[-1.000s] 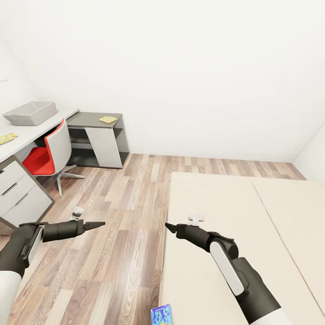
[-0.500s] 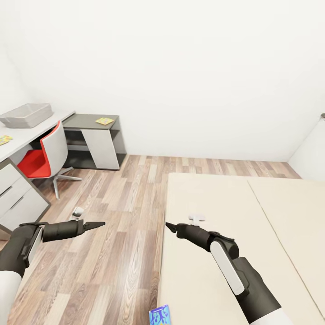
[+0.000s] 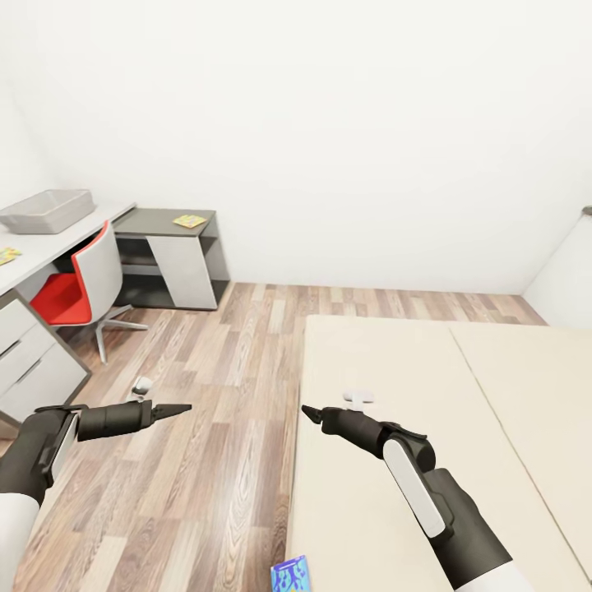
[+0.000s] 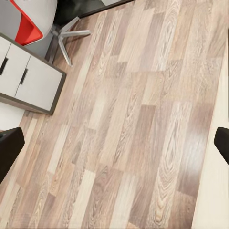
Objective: Put all the toys in the child's room - the three board games (two on the bed and one on the table), the two jigsaw puzzles on the table, and the tennis ball on the table - inside the toy box on the table in the child's room.
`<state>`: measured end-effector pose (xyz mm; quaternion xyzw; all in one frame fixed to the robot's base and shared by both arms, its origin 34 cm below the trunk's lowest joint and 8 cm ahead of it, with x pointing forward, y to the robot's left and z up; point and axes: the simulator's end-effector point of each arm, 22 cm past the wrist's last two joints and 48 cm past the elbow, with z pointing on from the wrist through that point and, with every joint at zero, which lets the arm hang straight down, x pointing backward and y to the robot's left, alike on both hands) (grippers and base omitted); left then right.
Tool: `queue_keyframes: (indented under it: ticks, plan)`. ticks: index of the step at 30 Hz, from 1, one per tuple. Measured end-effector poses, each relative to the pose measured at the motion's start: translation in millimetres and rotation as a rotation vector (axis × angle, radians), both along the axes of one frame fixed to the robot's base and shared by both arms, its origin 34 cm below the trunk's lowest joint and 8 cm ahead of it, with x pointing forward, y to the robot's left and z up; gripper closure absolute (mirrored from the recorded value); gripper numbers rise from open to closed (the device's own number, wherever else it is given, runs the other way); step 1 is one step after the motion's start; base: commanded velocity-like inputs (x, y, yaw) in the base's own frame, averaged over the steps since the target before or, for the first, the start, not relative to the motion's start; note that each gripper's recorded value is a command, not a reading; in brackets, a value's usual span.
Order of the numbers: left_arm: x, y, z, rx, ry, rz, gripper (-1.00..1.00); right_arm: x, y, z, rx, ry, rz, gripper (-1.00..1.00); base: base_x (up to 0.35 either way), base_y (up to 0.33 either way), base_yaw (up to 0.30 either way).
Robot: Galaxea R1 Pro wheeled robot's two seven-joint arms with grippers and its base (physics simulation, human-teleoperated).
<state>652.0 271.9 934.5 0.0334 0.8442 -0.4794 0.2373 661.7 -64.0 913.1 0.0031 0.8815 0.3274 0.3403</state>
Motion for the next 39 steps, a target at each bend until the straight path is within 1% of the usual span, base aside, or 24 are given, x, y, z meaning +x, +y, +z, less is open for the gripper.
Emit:
queue_keyframes:
  ticks: [11,28,39]
  plan:
    - [0.5,-0.1,4.6,-0.001,-0.008,0.0,-1.0,0.7,-0.5,4.5,-0.001,-0.009,0.0,-1.0,0.0,0.0,-0.158]
    - [0.6,-0.1,5.3,-0.001,-0.01,0.0,-1.0,0.9,-0.4,5.2,-0.001,-0.011,0.001,-1.0,0.0,0.0,-0.012]
    - [0.8,-0.1,7.4,0.0,-0.014,0.0,-1.0,1.2,-0.5,7.4,-0.002,-0.015,0.001,-1.0,0.0,0.0,-0.064]
